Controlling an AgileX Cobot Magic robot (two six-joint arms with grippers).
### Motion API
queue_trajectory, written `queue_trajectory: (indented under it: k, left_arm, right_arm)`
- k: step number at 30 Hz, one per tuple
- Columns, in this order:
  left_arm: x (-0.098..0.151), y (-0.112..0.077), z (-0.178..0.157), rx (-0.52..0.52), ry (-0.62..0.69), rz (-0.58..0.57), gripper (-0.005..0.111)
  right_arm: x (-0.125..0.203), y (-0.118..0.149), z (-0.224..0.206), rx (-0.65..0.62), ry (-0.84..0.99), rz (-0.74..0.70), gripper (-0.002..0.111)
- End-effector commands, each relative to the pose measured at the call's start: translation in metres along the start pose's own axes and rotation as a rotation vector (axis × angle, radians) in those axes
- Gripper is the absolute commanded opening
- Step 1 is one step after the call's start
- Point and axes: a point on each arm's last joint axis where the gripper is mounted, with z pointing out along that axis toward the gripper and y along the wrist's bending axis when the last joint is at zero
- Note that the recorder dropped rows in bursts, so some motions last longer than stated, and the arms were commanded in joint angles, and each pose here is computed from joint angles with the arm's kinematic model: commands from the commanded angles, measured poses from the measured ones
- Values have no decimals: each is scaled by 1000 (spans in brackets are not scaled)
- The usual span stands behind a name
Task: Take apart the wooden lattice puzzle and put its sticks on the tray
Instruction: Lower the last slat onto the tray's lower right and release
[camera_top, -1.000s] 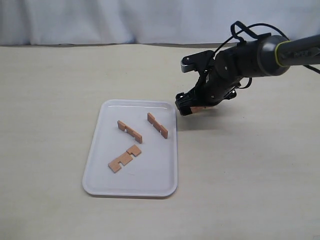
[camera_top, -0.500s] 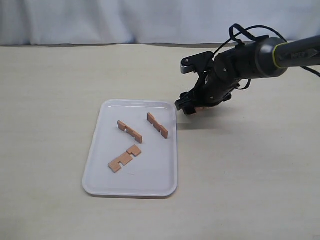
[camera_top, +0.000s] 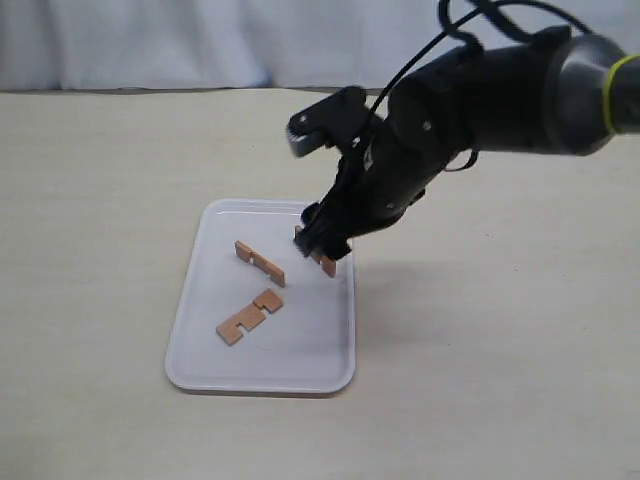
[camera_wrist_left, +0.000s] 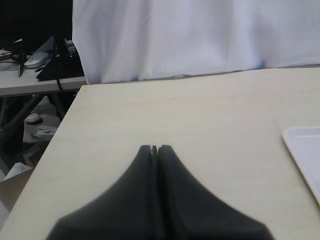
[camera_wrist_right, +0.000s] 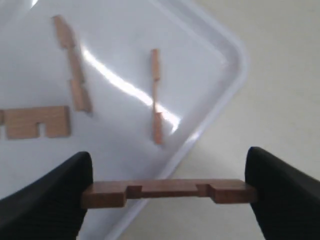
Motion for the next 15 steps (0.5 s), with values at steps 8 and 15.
queue_trajectory:
  k: [8, 15]
  left_arm:
    - [-1, 0, 0, -4, -14, 0, 0]
    - [-1, -2, 0, 30, -17, 6, 0]
  right_arm:
    - [13, 60, 35, -79, 2, -85, 54]
    - [10, 60, 37, -81, -19, -81, 88]
